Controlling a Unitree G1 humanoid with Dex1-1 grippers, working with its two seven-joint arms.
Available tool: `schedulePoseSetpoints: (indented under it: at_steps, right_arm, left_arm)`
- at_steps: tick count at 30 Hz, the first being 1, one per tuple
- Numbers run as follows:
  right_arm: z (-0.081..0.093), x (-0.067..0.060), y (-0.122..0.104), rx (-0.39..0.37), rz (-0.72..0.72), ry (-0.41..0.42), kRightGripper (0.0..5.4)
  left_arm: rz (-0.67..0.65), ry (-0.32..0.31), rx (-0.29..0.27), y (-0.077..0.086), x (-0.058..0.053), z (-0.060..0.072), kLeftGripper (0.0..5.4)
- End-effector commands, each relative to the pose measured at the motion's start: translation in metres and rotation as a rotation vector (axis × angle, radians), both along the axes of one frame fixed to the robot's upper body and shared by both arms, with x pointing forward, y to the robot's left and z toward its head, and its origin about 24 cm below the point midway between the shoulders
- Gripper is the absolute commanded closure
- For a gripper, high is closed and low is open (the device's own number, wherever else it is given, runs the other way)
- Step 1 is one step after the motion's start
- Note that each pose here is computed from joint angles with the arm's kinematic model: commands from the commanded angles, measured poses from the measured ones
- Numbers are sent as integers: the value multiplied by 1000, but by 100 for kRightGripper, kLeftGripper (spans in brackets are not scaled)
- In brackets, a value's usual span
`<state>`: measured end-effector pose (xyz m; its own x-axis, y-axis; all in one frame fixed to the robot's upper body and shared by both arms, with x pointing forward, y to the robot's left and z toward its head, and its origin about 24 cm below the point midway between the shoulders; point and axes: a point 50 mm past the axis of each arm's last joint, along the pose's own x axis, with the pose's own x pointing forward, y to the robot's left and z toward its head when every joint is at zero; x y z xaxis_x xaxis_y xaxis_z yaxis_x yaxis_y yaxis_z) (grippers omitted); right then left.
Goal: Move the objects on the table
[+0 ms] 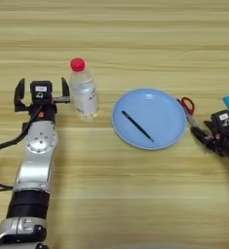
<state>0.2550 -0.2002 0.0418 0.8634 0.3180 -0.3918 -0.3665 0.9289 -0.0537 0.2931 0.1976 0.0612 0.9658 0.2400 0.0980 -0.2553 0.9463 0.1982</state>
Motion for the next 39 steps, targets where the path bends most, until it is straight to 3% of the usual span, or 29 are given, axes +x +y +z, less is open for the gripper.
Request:
schedulePoseSetpoints:
  at_steps: [1, 11, 22, 32, 39]
  right_arm:
    - [18, 10, -1, -42, 0, -107, 235]
    - [42, 21, 22, -30, 111, -241, 122]
    - [40, 22, 61, 9, 290, -224, 5]
    - [40, 26, 91, 12, 405, -217, 2]
    - [37, 26, 95, 18, 416, -207, 2]
  left_arm:
    - [-2, -2, -1, -2, 3, 2, 0]
    - [-1, -1, 0, -2, 3, 2, 0]
    - [-2, 0, 2, -1, 3, 2, 0]
    - [3, -12, -8, -1, 2, 2, 0]
    - [11, -38, 8, 0, 2, 6, 0]
